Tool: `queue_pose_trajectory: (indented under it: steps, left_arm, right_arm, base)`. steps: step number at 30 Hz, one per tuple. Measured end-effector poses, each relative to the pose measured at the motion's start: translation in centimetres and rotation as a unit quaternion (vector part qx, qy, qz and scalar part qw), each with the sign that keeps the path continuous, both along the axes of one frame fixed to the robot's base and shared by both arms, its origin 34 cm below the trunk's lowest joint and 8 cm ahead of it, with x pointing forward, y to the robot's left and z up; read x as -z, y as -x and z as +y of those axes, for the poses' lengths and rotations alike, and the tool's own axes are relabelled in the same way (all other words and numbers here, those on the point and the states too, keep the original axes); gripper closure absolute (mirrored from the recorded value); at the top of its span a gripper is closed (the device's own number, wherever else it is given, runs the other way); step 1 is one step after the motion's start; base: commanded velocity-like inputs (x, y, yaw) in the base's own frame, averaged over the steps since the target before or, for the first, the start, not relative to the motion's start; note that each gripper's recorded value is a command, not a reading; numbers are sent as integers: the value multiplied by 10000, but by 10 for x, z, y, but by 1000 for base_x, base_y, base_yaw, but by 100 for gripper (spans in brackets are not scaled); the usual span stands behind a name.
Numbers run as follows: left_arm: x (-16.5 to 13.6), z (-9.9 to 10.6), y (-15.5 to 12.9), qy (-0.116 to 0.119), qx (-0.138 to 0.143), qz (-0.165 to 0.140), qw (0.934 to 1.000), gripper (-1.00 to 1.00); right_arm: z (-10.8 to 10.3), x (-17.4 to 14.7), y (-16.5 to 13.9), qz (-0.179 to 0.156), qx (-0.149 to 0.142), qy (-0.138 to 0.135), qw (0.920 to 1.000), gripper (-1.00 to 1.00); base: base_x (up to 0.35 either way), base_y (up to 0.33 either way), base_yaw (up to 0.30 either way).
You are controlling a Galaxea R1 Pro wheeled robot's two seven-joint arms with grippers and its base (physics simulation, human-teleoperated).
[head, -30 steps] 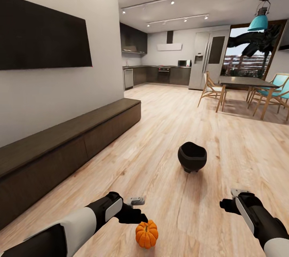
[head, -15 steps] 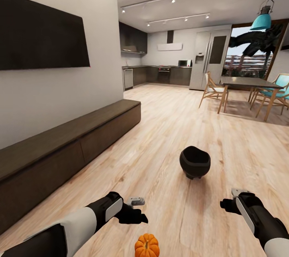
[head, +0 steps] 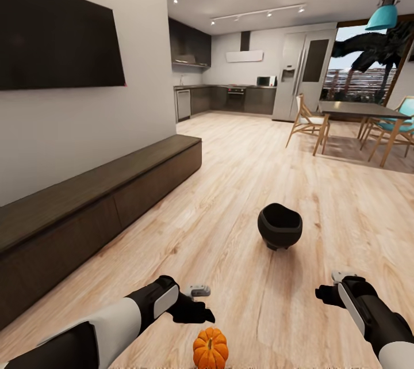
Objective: Place each of the two pumpkins and all three candles from the living room inside a cabinet in the living room (use any cabinet), then make sure every cabinet is closed, and position the cauldron so it is next to a table in the living room.
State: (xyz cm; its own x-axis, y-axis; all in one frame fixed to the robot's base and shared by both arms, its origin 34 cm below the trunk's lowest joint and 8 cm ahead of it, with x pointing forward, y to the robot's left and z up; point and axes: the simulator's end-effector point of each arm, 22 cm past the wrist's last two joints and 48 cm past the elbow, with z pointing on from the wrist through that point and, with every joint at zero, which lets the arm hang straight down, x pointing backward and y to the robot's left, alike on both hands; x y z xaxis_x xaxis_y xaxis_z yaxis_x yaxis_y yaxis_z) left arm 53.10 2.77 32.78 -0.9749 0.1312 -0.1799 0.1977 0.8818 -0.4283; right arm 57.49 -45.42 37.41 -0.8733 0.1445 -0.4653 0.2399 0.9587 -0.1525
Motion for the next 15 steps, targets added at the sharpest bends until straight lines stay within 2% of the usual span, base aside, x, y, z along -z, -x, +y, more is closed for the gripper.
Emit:
queue_pose_trajectory:
  steps: [7, 12, 15]
  left_arm:
    - [14, 1, 6, -41, 5, 161, 9999, -100]
    - [29, 12, 8, -294, -64, 226, 9993, -100]
    - [36, 15, 9, -360, -80, 275, 9989, -100]
  right_arm:
    - [0, 14, 3, 125, 6, -7, 9999, -100]
    - [0, 23, 6, 217, 7, -10, 9998, -100]
    - [0, 30, 7, 277, 8, -10, 9996, -100]
  base:
    - [0, 0, 0]
    - [0, 0, 0]
    - [0, 0, 0]
